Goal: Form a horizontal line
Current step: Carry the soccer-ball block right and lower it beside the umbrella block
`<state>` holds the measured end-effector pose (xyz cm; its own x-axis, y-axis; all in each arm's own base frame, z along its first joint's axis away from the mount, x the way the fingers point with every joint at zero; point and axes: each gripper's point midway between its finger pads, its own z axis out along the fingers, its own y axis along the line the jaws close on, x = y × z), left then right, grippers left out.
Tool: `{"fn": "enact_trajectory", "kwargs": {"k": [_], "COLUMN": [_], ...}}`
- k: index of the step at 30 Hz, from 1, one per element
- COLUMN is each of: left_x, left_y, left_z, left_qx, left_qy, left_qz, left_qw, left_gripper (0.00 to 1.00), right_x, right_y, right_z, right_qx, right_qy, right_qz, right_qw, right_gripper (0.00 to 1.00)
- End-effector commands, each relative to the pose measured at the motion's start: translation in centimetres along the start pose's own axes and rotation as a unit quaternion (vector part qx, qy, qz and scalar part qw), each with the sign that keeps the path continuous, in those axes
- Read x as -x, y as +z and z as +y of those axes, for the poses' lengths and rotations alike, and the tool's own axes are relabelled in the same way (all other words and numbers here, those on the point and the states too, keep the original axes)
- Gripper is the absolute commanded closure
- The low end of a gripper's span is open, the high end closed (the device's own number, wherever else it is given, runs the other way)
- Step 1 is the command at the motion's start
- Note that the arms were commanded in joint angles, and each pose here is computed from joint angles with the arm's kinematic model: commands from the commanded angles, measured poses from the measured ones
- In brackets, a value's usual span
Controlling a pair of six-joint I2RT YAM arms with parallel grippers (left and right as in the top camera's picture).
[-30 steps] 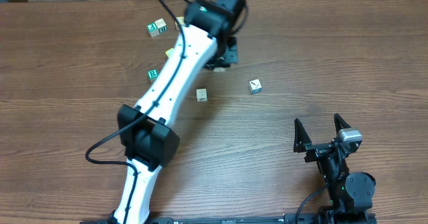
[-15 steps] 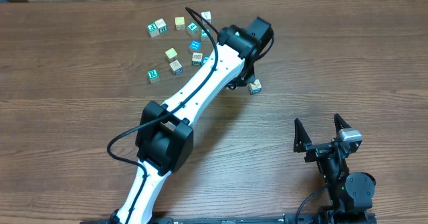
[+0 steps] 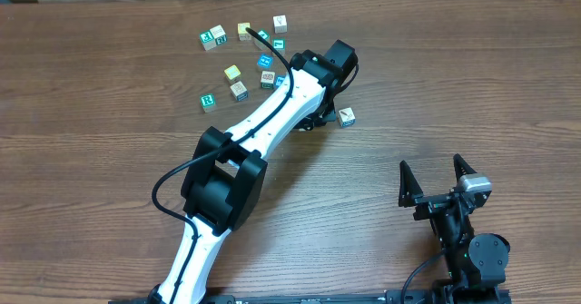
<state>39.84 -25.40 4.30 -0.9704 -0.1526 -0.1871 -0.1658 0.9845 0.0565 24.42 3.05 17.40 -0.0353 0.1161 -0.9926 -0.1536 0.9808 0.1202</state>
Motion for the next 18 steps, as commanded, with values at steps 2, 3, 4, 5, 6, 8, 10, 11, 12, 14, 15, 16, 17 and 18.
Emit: {"fn": "enact_trajectory", "kwargs": {"k": [2, 3, 4, 5, 6, 8, 10, 11, 12, 14, 15, 16, 17, 18], "left_x": [-0.4, -0.4, -0.3, -0.3, -0.3, -0.3, -0.4, -0.4, -0.4, -0.5, -0.6, -0.7, -0.7, -0.7], "left_y": [1.7, 1.7, 1.7, 1.7, 1.7, 1.7, 1.8, 2.0, 2.1, 2.5, 2.8, 2.8, 2.8, 2.8], "left_z": [1.0, 1.0, 1.0, 1.0, 0.9, 1.0, 1.0, 1.0, 0.9, 0.9, 0.9, 0.9, 0.9, 0.9], "left_qx": [0.020, 0.021, 0.020, 0.019, 0.018, 0.019, 0.020, 0.020, 0.019, 0.018, 0.017, 0.017, 0.017, 0.017], "left_qy": [-0.010, -0.010, -0.010, -0.010, -0.010, -0.010, -0.009, -0.009, -0.010, -0.010, -0.010, -0.010, -0.010, -0.010], "left_qz": [0.005, 0.005, 0.004, 0.004, 0.003, 0.004, 0.004, 0.004, 0.003, 0.003, 0.004, 0.005, 0.005, 0.005], "left_qw": [1.000, 1.000, 1.000, 1.000, 1.000, 1.000, 1.000, 1.000, 1.000, 1.000, 1.000, 1.000, 1.000, 1.000], "left_gripper": [0.83, 0.83, 0.83, 0.82, 0.82, 0.81, 0.80, 0.80, 0.79, 0.77, 0.73, 0.71, 0.68, 0.66], "right_x": [-0.2, -0.2, -0.2, -0.2, -0.2, -0.2, -0.2, -0.2, -0.2, -0.2, -0.2, -0.2, -0.2, -0.2], "right_y": [0.0, 0.0, 0.0, 0.0, 0.0, 0.0, 0.0, 0.0, 0.0, 0.0, 0.0, 0.0, 0.0, 0.0], "right_z": [-0.1, -0.1, -0.1, -0.1, -0.1, -0.1, -0.1, -0.1, -0.1, -0.1, -0.1, -0.1, -0.1, -0.1], "right_qx": [-0.001, -0.001, -0.001, -0.001, -0.001, -0.001, -0.001, -0.001, -0.001, -0.001, -0.001, -0.001, -0.001, -0.001], "right_qy": [0.001, 0.001, 0.001, 0.001, 0.001, 0.001, 0.001, 0.001, 0.001, 0.001, 0.001, 0.001, 0.001, 0.001], "right_qz": [0.000, 0.000, 0.000, 0.000, 0.000, 0.000, 0.000, 0.000, 0.000, 0.000, 0.000, 0.000, 0.000, 0.000], "right_qw": [1.000, 1.000, 1.000, 1.000, 1.000, 1.000, 1.000, 1.000, 1.000, 1.000, 1.000, 1.000, 1.000, 1.000], "right_gripper": [0.00, 0.00, 0.00, 0.00, 0.00, 0.00, 0.00, 0.00, 0.00, 0.00, 0.00, 0.00, 0.00, 0.00]}}
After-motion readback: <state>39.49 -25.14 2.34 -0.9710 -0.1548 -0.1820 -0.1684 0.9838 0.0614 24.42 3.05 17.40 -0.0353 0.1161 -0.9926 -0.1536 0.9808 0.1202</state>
